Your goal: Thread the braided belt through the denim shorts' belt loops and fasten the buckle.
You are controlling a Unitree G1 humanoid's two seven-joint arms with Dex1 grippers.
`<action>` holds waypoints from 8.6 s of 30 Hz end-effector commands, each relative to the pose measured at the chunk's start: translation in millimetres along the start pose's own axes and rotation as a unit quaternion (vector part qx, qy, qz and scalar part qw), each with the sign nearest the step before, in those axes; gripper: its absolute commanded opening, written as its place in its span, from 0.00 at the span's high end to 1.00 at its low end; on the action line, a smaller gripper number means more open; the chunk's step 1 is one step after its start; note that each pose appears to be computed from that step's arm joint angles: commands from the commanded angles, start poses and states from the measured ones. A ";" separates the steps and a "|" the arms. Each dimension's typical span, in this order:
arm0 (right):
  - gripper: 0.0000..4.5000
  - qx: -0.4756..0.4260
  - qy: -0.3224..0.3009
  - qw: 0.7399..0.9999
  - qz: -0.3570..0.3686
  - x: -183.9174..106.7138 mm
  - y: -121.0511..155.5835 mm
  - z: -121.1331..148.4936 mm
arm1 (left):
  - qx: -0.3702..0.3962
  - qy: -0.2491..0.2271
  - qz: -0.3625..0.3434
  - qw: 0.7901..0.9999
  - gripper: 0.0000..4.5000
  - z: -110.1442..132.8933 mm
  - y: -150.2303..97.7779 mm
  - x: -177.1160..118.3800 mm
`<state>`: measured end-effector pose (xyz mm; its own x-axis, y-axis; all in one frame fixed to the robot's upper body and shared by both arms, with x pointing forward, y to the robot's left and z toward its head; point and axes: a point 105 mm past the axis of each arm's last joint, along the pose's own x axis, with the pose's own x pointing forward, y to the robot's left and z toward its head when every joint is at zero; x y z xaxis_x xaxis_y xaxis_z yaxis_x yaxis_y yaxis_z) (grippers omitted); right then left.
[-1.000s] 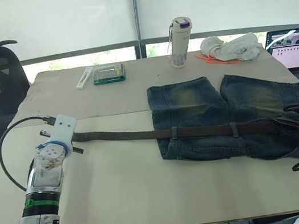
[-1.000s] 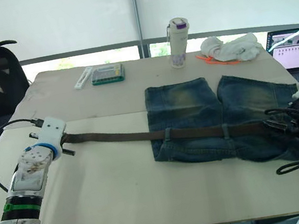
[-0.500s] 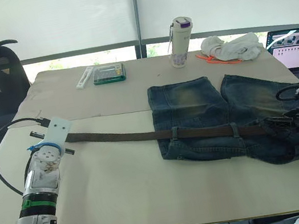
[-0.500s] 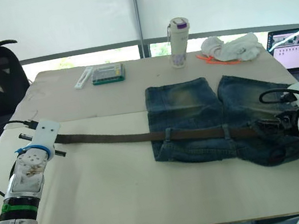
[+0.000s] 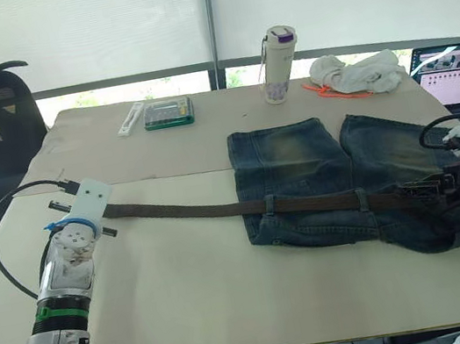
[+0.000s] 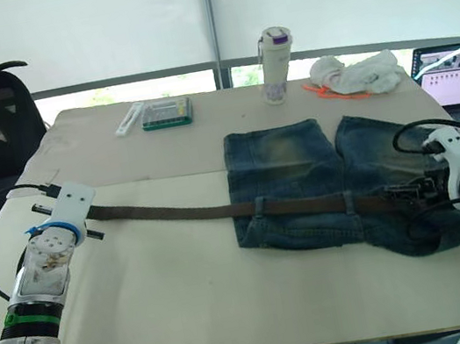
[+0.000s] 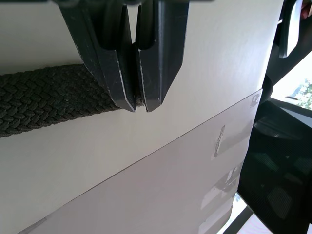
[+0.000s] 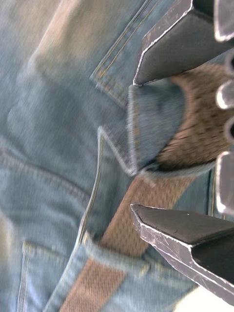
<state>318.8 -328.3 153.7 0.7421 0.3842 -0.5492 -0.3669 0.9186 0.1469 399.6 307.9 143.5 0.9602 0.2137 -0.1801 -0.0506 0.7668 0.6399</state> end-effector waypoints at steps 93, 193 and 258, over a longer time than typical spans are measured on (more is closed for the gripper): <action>1.00 -0.440 -0.249 0.862 0.036 40.9 77.7 80.5 | 0.002 -0.434 -0.400 0.807 1.00 185.9 -100.8 -41.3; 0.00 -0.318 -0.184 0.925 0.102 17.2 107.8 26.3 | -0.323 -0.240 -0.363 0.840 0.00 89.2 -72.9 -121.6; 0.00 -0.226 -0.297 0.885 0.277 43.4 214.5 62.7 | -0.498 0.167 0.252 0.813 0.61 2.5 -15.3 -3.7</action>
<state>309.0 -110.3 201.1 0.4998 0.8660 0.0149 -0.8598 0.4981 -0.1123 395.2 292.1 119.9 0.6067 0.6630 -0.4386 -0.7804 0.6018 -0.1699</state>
